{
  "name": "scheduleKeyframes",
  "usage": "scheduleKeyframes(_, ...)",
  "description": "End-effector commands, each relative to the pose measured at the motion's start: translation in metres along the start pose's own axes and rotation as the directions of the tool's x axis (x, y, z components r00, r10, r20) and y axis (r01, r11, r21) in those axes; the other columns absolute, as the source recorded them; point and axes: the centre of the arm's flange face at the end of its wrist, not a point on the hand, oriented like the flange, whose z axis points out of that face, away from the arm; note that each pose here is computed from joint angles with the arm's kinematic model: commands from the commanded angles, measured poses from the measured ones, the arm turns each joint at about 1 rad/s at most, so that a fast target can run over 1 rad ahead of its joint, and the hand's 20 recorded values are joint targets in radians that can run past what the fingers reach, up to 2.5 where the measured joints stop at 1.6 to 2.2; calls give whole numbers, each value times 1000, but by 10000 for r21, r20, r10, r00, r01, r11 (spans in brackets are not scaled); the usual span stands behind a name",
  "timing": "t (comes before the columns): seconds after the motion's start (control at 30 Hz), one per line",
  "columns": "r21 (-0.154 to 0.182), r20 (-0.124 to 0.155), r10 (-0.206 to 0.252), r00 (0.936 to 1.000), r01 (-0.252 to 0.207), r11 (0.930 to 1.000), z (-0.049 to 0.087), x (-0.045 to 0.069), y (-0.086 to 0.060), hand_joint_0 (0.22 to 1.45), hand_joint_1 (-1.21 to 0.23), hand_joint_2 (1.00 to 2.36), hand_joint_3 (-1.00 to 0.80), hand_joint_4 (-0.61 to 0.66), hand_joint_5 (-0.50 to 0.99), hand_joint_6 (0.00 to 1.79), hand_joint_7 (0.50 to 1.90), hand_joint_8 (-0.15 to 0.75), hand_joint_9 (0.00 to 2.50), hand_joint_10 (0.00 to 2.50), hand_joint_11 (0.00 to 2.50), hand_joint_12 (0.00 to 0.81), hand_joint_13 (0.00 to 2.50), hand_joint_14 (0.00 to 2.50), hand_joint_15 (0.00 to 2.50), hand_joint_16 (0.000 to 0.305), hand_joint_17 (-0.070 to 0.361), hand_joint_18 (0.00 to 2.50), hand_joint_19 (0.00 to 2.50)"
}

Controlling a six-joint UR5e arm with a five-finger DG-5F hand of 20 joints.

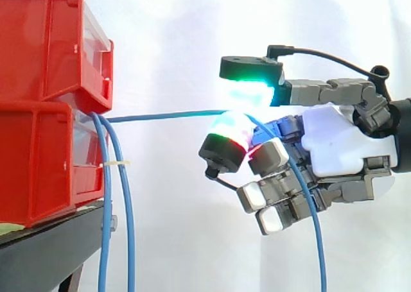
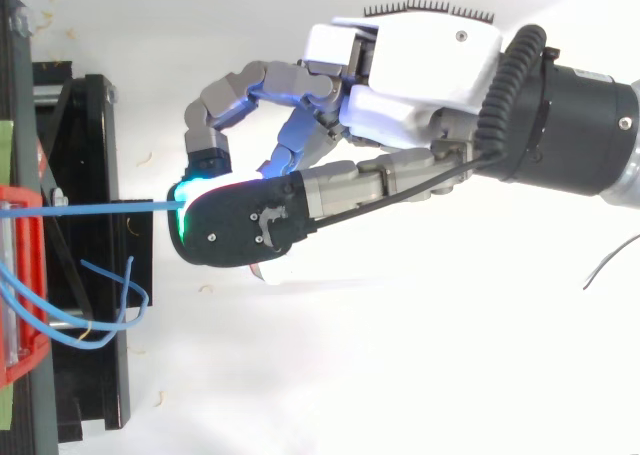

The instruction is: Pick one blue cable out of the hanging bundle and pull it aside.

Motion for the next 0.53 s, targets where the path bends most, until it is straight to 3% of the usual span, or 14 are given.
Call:
scheduleKeyframes(0.0, -9, -5, 3, 10000, -3, 10000, 0, 0, 0, 679, -825, 1011, 38, 58, -122, 955, 1385, 336, 1231, 16, 878, 333, 1021, 21, 663, 51, 115, 900, 519)
scheduleKeyframes(0.5, 5, 11, -1, 10000, 1, 10000, 0, -1, 0, 675, -833, 1009, 37, 61, -117, 953, 1358, 349, 1301, 15, 932, 345, 1039, 22, 678, 52, 117, 927, 542)
